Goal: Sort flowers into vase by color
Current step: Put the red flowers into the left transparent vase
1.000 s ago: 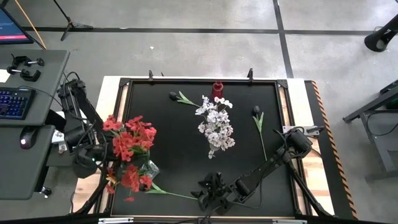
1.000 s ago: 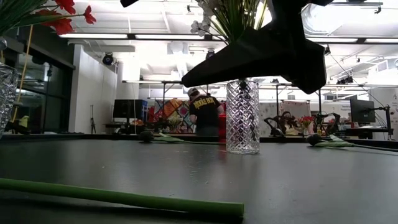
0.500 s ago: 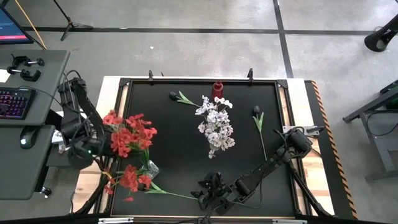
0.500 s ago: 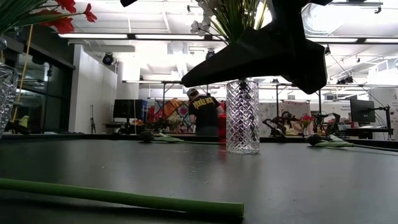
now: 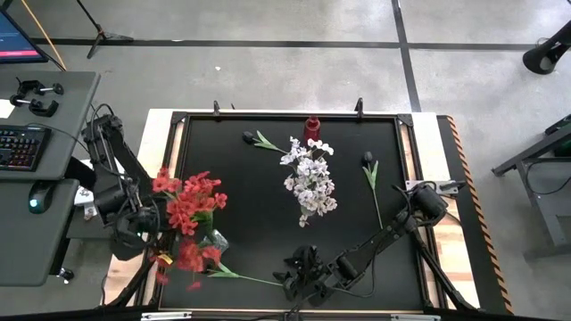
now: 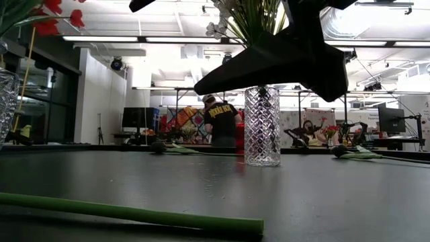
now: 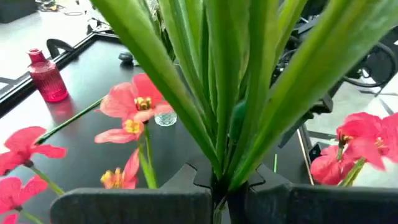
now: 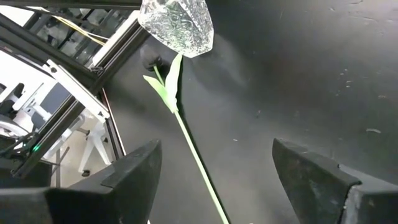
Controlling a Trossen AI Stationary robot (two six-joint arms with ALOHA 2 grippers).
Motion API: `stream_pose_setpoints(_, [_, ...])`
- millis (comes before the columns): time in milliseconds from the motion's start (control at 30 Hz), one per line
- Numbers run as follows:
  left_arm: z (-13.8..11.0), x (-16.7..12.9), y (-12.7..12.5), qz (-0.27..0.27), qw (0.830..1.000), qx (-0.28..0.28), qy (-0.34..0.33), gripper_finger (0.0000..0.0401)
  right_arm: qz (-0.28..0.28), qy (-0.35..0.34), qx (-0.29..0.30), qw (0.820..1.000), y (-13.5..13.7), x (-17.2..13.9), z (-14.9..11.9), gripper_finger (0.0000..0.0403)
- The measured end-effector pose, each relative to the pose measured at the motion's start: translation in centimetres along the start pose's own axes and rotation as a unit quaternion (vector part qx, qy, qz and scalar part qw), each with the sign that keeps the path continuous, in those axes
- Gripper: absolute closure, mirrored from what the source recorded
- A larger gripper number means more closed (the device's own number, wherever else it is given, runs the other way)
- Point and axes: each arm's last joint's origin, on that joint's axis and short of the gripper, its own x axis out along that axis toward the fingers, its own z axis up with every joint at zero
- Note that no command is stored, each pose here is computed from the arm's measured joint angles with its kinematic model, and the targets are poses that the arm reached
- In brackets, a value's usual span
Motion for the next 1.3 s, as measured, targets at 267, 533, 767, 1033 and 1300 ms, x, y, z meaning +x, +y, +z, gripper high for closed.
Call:
stream_pose_setpoints(267, [-0.8, 0.7, -1.0, 0.003, 1.0, 0.004, 0.016, 0.0401, 0.0, -0.001, -0.005, 1.0, 0.0, 0.0, 0.0, 0.011])
stream_pose_setpoints(533, [-1.9, 1.5, -1.9, 0.012, 0.999, 0.013, 0.045, 0.0401, 0.0, -0.001, -0.006, 1.0, 0.0, 0.0, 0.0, 0.011])
stream_pose_setpoints(767, [-2.7, 2.0, -2.3, 0.008, 0.996, 0.032, 0.083, 0.0383, -0.001, -0.001, -0.009, 1.0, 0.0, 0.0, 0.0, 0.011])
stream_pose_setpoints(1033, [-2.6, 1.6, -2.0, -0.018, 0.993, 0.017, 0.112, 0.0333, 0.0, -0.001, -0.013, 1.0, 0.0, 0.0, 0.0, 0.011])
stream_pose_setpoints(1300, [-1.8, 0.5, -1.1, -0.071, 0.986, -0.01, 0.149, 0.0251, 0.005, 0.002, -0.011, 1.0, 0.1, 0.0, 0.0, 0.011])
